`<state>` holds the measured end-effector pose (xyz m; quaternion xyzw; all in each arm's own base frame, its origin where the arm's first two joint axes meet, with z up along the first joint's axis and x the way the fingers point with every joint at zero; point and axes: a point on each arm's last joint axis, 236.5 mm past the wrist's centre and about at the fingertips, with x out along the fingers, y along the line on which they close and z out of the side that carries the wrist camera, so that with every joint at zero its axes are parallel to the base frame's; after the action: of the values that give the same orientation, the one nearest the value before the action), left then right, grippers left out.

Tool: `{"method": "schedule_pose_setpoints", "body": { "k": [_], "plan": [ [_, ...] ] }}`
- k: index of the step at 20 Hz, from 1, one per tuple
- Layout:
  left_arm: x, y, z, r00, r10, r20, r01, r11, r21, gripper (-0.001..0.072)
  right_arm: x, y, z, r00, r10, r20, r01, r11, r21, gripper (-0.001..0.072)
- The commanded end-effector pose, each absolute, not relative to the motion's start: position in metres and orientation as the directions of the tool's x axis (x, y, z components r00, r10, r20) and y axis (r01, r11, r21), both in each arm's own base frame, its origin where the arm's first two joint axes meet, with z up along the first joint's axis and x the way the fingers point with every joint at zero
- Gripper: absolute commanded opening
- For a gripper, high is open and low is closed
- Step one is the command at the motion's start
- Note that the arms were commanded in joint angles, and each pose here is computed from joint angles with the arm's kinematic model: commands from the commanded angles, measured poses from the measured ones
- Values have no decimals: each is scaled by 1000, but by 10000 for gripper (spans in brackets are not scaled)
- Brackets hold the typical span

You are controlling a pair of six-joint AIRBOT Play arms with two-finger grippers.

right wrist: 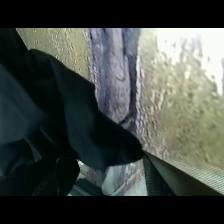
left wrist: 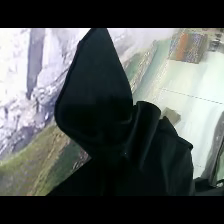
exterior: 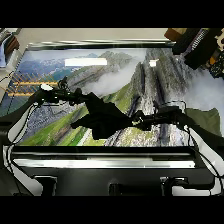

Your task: Fold the clothes and pants, and hang the long-sleeved shirts on hangers.

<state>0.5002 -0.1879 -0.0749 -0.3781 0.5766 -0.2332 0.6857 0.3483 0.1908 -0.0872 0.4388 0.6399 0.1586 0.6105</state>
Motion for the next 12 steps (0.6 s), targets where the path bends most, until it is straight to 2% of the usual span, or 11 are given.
{"method": "schedule_pose_setpoints", "body": {
  "k": [1, 4, 5, 7, 8, 9, 12],
  "plan": [
    [496, -189, -74, 209, -763, -611, -119, 601, -791, 14, 355, 193, -89, 152, 751, -643, 417, 541, 730, 555],
    [496, -190, -74, 208, -764, -611, -119, 600, -791, 14, 357, 198, -92, 163, 738, -655, 418, 550, 723, 552],
    [496, -190, -74, 208, -764, -611, -119, 601, -791, 14, 358, 200, -94, 167, 731, -662, 419, 555, 719, 517],
    [496, -190, -74, 208, -764, -611, -119, 600, -791, 14, 357, 201, -95, 165, 725, -668, 408, 567, 716, 291],
    [496, -190, -74, 208, -764, -611, -119, 600, -791, 14, 357, 203, -93, 161, 730, -664, 393, 570, 721, 105],
    [496, -190, -74, 207, -764, -611, -118, 600, -791, 14, 359, 203, -88, 162, 732, -662, 368, 577, 729, 33],
    [497, -188, -63, 202, -769, -606, -90, 602, -794, 12, 369, 198, -54, 196, 710, -676, 254, 629, 735, 31]
  ]
}}
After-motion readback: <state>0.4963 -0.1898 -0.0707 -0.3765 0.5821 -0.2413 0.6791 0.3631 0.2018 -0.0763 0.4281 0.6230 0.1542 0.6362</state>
